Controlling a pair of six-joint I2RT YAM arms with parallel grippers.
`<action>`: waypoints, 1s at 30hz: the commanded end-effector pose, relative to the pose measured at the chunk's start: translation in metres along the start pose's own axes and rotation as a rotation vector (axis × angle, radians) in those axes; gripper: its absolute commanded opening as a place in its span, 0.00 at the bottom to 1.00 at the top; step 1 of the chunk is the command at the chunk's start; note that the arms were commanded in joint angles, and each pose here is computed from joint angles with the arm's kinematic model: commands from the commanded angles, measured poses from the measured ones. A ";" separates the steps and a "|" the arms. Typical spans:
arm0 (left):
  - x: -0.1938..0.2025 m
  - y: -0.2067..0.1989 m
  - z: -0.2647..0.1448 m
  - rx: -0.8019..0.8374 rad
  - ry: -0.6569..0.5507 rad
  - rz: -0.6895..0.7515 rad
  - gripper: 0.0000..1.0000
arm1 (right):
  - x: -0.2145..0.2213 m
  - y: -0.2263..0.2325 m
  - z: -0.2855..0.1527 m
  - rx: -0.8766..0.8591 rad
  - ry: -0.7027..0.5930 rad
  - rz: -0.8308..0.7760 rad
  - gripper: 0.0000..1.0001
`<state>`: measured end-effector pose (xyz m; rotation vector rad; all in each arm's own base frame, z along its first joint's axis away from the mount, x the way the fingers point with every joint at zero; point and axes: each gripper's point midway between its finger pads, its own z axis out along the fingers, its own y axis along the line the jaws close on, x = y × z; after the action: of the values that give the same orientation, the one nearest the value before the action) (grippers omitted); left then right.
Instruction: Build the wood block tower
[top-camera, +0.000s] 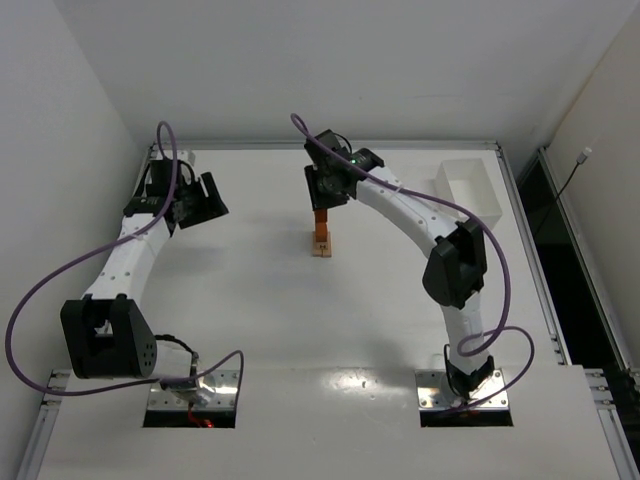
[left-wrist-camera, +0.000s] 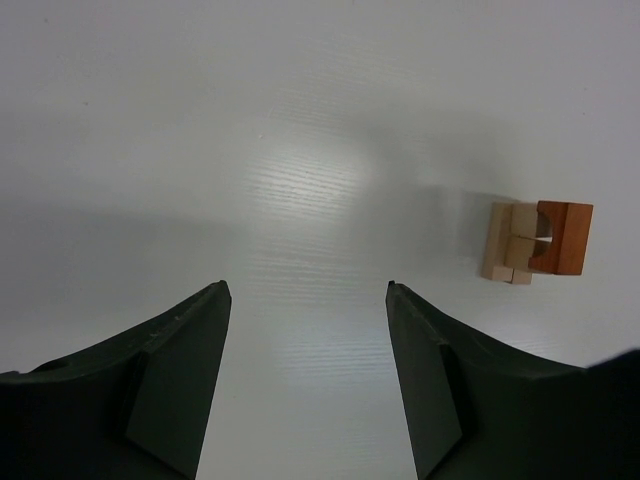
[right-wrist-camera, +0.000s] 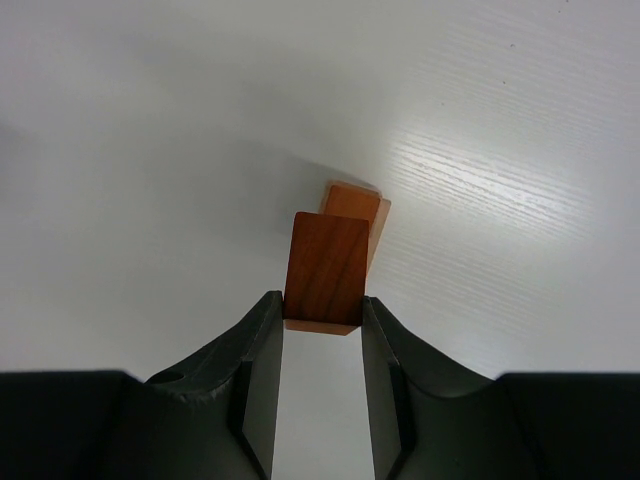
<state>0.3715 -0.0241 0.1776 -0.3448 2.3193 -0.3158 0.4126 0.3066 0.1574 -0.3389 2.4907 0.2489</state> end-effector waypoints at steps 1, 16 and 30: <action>-0.013 -0.011 -0.010 0.028 -0.059 0.003 0.60 | 0.002 -0.006 0.011 0.057 -0.007 0.009 0.00; -0.008 -0.012 -0.009 0.042 -0.045 0.011 0.60 | 0.020 -0.005 0.030 0.080 0.044 0.108 0.00; -0.008 -0.013 -0.006 0.052 -0.041 0.011 0.60 | 0.028 -0.001 0.038 0.101 0.061 0.096 0.00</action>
<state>0.3724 -0.0279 0.1778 -0.3320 2.3142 -0.3354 0.4098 0.3089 0.1096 -0.2080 2.5861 0.1737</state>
